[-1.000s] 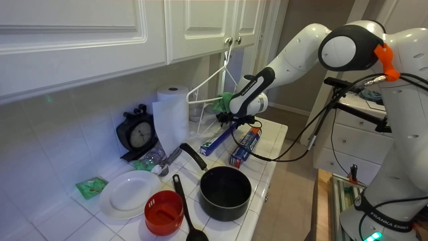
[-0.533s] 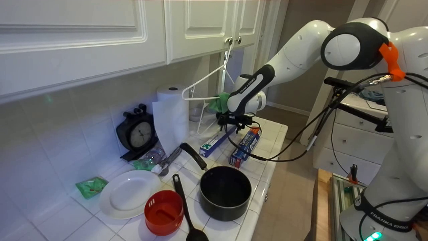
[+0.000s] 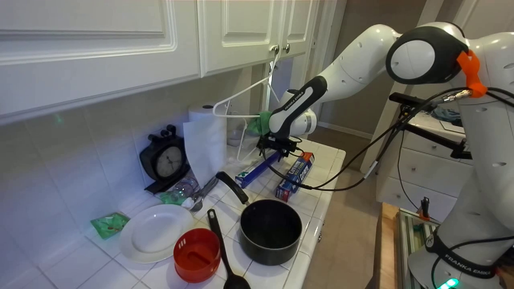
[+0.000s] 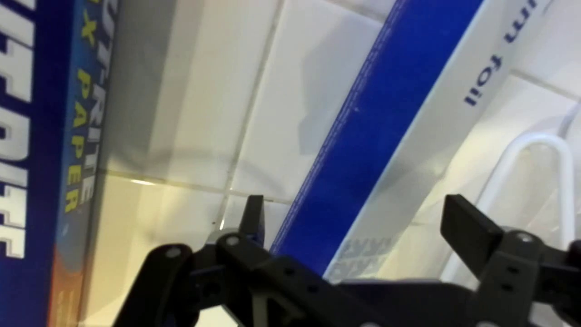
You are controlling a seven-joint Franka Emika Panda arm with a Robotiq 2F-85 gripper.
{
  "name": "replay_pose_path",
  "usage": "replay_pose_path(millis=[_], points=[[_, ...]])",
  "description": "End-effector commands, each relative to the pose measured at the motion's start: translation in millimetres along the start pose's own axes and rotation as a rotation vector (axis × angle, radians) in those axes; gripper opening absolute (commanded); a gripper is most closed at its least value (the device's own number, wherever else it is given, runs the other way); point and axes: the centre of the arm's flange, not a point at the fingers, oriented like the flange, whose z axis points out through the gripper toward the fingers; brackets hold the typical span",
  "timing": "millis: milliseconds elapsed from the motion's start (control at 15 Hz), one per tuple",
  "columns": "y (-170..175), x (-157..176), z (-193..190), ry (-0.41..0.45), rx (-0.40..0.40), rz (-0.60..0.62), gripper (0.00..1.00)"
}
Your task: Turn the blue in the front to be in a horizontal line and put the other blue box on top of it
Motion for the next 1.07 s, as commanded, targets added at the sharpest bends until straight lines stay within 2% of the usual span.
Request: replay_pose_path(millis=[0,467,533,600,667,733,1000], points=[[-11,-7,2,0.009,0.07,0.031,1.0],[-24,-19,23,-0.01,0.058,-0.003,1.0],[-25,-20,25,-0.012,0.05,-0.003,0.94],[-25,-20,28,-0.011,0.045,-0.005,0.78],[-24,-20,30,-0.011,0.04,-0.004,0.7],[-25,-20,31,-0.012,0.037,-0.004,0.68],[-24,-18,32,-0.006,0.031,-0.005,0.41]])
